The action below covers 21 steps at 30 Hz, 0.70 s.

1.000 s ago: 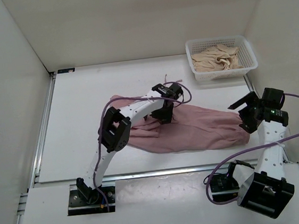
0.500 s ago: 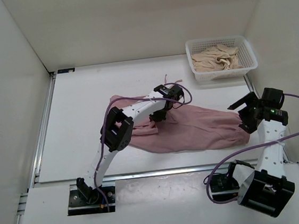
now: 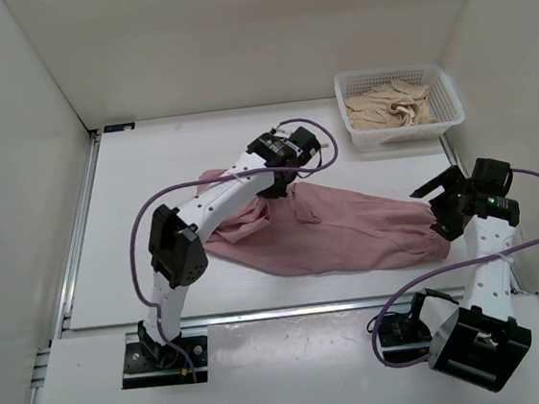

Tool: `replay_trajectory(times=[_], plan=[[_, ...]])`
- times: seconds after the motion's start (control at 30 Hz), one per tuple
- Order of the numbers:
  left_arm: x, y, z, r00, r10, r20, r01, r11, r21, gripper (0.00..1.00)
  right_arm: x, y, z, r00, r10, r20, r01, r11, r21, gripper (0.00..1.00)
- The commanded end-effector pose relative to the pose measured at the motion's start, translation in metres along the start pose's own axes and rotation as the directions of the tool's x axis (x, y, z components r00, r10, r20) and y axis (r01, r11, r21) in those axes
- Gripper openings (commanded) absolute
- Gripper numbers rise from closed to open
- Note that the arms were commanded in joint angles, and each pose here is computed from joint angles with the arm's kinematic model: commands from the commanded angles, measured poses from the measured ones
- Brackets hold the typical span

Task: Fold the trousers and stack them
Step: Fold the trousers

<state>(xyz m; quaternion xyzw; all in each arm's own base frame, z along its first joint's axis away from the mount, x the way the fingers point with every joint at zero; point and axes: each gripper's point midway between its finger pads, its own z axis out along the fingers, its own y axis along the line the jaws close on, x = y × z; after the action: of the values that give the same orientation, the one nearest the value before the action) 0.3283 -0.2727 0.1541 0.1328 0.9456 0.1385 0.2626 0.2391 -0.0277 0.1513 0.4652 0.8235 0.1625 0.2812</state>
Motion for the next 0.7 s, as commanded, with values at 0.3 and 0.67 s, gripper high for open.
replay_trajectory(times=[0.3,0.67], plan=[[-0.004,-0.067,-0.049,0.996,-0.091,0.021,0.080,0.947,0.311,0.10,-0.002,0.006,-0.006,0.999,-0.019,0.029,0.020,0.999,-0.039,0.99],[0.000,-0.084,-0.049,0.997,-0.006,-0.072,0.035,0.910,0.412,0.87,-0.001,0.004,-0.006,0.999,-0.026,0.023,0.027,0.999,-0.034,0.99]])
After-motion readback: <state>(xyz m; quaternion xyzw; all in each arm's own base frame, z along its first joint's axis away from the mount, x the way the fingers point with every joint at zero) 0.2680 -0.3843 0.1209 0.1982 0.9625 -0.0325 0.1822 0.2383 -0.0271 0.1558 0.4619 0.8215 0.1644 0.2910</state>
